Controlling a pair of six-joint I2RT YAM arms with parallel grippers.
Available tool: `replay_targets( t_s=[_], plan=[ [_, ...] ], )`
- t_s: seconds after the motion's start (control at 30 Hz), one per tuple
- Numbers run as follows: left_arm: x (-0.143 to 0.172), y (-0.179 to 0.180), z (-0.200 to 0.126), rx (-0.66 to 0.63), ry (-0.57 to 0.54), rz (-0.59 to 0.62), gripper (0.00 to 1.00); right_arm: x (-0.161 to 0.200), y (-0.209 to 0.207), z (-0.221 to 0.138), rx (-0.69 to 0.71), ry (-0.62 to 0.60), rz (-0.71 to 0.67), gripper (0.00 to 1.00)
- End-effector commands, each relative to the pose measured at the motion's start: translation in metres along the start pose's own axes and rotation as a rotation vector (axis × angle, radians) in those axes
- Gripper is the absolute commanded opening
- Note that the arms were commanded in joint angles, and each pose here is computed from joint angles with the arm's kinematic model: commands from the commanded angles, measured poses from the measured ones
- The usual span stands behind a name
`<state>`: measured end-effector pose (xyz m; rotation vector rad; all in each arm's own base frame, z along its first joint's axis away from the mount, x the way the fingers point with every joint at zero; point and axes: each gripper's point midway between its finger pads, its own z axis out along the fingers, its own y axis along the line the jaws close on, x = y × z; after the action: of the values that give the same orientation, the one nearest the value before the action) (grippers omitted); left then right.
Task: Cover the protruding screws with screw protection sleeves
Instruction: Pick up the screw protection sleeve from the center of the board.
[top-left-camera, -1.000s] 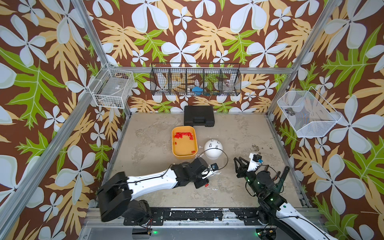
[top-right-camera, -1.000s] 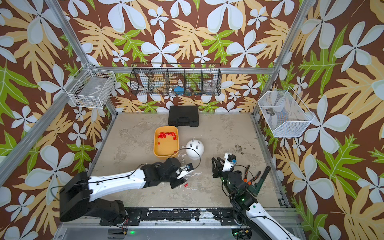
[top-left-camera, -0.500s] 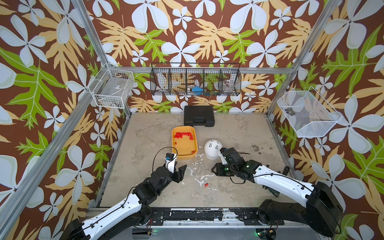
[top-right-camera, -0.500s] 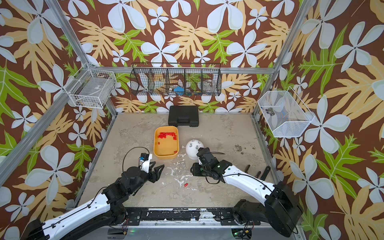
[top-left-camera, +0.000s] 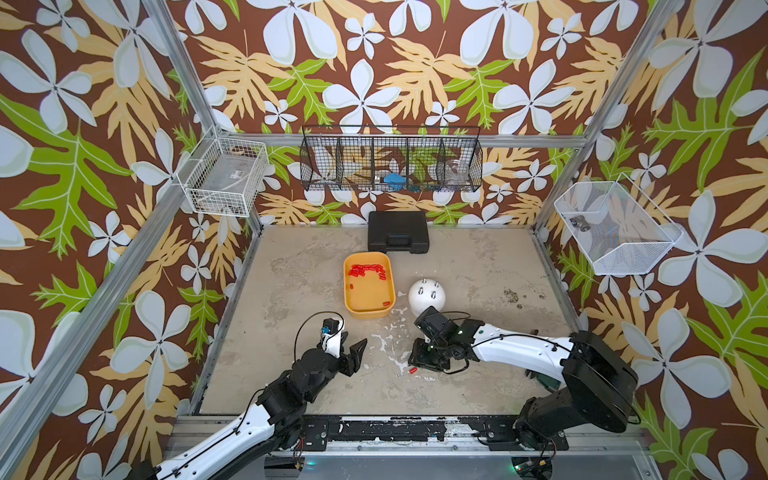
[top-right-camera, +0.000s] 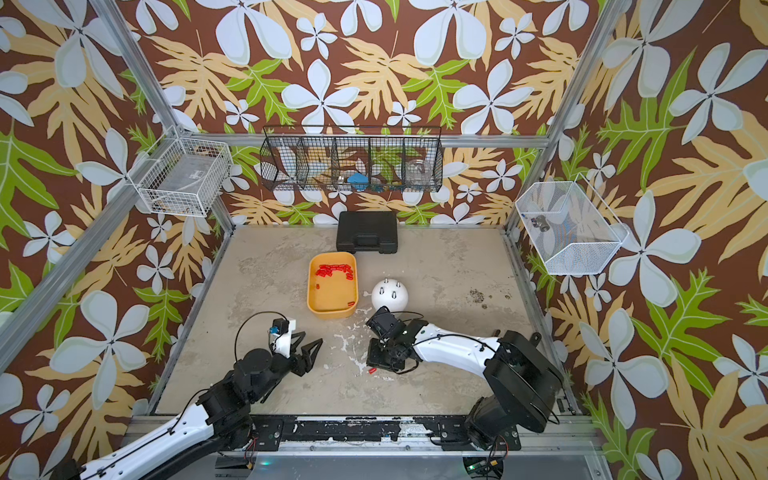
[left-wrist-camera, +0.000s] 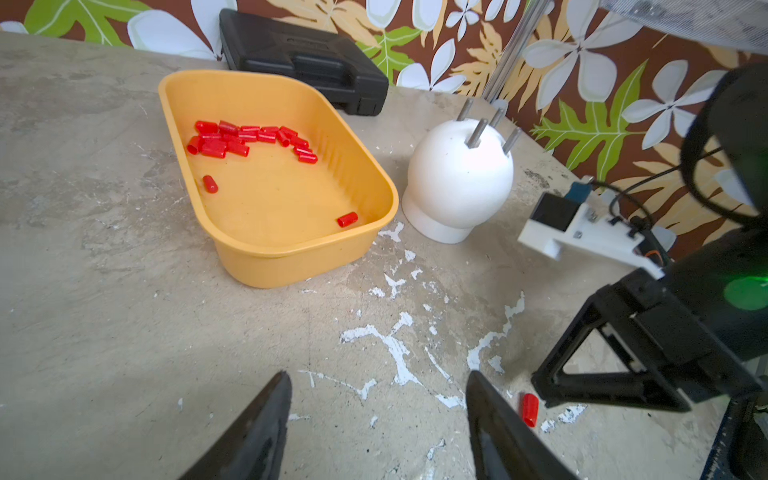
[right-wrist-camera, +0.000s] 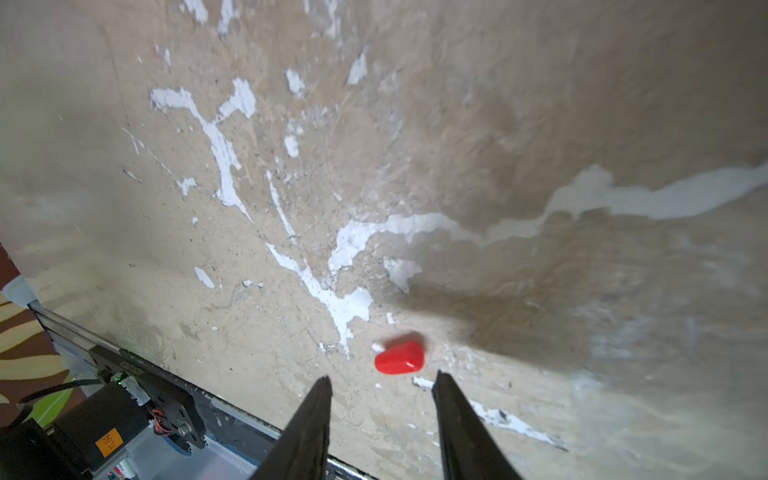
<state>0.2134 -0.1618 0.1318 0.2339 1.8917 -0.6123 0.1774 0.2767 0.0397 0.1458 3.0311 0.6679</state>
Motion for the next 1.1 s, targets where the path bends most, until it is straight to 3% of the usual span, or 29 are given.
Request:
replay_targets(
  t_s=[0.0, 0.27, 0.57, 1.07],
  plan=[
    [-0.008, -0.007, -0.005, 0.043, -0.046, 0.007, 0.68, 0.003, 0.000, 0.007, 0.007, 0.019, 0.035, 0.43],
    [-0.013, -0.010, -0.012, 0.075, -0.091, 0.002, 0.69, -0.005, -0.001, -0.003, 0.070, -0.037, 0.031, 0.41],
    [-0.011, -0.012, -0.011, 0.086, -0.075, 0.012, 0.70, 0.011, -0.014, 0.000, 0.119, 0.023, 0.053, 0.41],
    [-0.010, -0.013, -0.009, 0.090, -0.066, 0.016, 0.70, 0.018, -0.011, 0.019, 0.060, 0.074, 0.071, 0.38]
  ],
)
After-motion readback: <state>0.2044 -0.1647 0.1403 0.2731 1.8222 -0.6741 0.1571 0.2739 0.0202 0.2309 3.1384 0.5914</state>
